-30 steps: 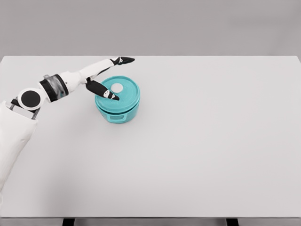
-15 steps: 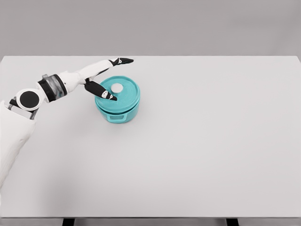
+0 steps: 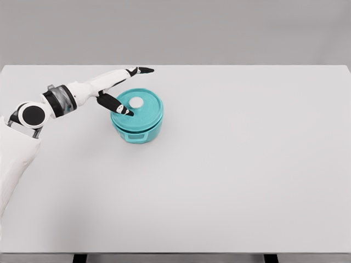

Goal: Open the lid of the pot with left arm

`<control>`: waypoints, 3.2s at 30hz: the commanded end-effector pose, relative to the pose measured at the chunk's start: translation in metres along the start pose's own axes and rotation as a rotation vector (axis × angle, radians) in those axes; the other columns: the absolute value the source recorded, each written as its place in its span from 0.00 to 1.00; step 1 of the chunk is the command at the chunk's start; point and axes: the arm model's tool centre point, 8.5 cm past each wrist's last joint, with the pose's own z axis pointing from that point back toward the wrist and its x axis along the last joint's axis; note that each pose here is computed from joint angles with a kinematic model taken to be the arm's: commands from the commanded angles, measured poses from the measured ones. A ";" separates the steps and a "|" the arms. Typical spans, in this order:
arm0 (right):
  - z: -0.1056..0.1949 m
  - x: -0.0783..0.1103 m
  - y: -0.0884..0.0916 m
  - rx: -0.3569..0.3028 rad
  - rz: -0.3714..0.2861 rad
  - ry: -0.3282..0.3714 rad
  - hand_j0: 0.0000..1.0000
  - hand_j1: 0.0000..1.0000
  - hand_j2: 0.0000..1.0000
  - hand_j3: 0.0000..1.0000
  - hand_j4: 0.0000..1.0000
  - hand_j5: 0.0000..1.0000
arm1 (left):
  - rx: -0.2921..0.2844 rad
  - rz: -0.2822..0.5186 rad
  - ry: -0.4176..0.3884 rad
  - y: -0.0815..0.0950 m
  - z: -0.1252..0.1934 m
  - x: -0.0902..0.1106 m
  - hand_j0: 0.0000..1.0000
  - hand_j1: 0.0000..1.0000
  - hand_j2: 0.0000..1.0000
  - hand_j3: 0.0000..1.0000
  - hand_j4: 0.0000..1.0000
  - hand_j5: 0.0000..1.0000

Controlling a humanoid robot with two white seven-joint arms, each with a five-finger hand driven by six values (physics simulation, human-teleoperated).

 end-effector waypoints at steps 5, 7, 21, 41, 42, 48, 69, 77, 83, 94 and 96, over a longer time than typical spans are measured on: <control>0.000 0.000 0.000 0.000 0.000 0.000 1.00 1.00 1.00 1.00 1.00 1.00 | 0.001 -0.012 -0.001 0.001 0.000 0.002 1.00 1.00 1.00 1.00 1.00 1.00; 0.000 0.000 0.000 0.000 0.000 0.000 1.00 1.00 1.00 1.00 1.00 1.00 | 0.001 -0.012 -0.001 0.001 0.000 0.002 1.00 1.00 1.00 1.00 1.00 1.00; 0.000 0.000 0.000 0.000 -0.001 -0.001 1.00 1.00 1.00 1.00 1.00 1.00 | 0.072 0.162 -0.014 0.013 0.006 -0.002 1.00 1.00 1.00 1.00 1.00 1.00; 0.000 0.000 0.000 0.000 0.000 0.000 1.00 1.00 1.00 1.00 1.00 1.00 | 0.053 0.298 0.015 -0.009 0.006 -0.013 1.00 1.00 1.00 1.00 1.00 1.00; 0.000 0.000 0.000 0.000 0.000 0.000 1.00 1.00 1.00 1.00 1.00 1.00 | 0.052 0.305 0.020 -0.010 0.006 -0.013 1.00 1.00 1.00 1.00 1.00 1.00; 0.000 0.000 0.000 0.000 0.000 0.000 1.00 1.00 1.00 1.00 1.00 1.00 | 0.046 0.326 0.034 -0.016 0.007 -0.016 1.00 1.00 1.00 1.00 1.00 1.00; 0.000 0.000 0.000 0.000 -0.001 -0.001 1.00 1.00 1.00 1.00 1.00 1.00 | 0.055 0.397 0.056 -0.009 0.008 -0.017 1.00 1.00 1.00 1.00 1.00 1.00; 0.000 0.000 0.000 0.000 0.000 0.000 1.00 1.00 1.00 1.00 1.00 1.00 | 0.047 0.408 0.079 -0.010 0.007 -0.018 1.00 1.00 1.00 1.00 1.00 1.00; 0.000 0.000 0.000 0.000 0.000 0.000 1.00 1.00 1.00 1.00 1.00 1.00 | 0.046 0.394 0.061 -0.009 0.007 -0.011 0.94 0.94 0.94 0.94 0.94 0.94; 0.000 0.000 0.000 0.000 -0.001 -0.001 1.00 1.00 1.00 1.00 1.00 1.00 | 0.044 0.398 0.063 -0.012 0.009 -0.012 0.89 0.89 0.89 0.89 0.89 0.89; 0.000 0.000 0.000 0.000 0.000 0.000 1.00 1.00 1.00 1.00 1.00 1.00 | 0.044 0.398 0.063 -0.012 0.009 -0.012 0.89 0.89 0.89 0.89 0.89 0.89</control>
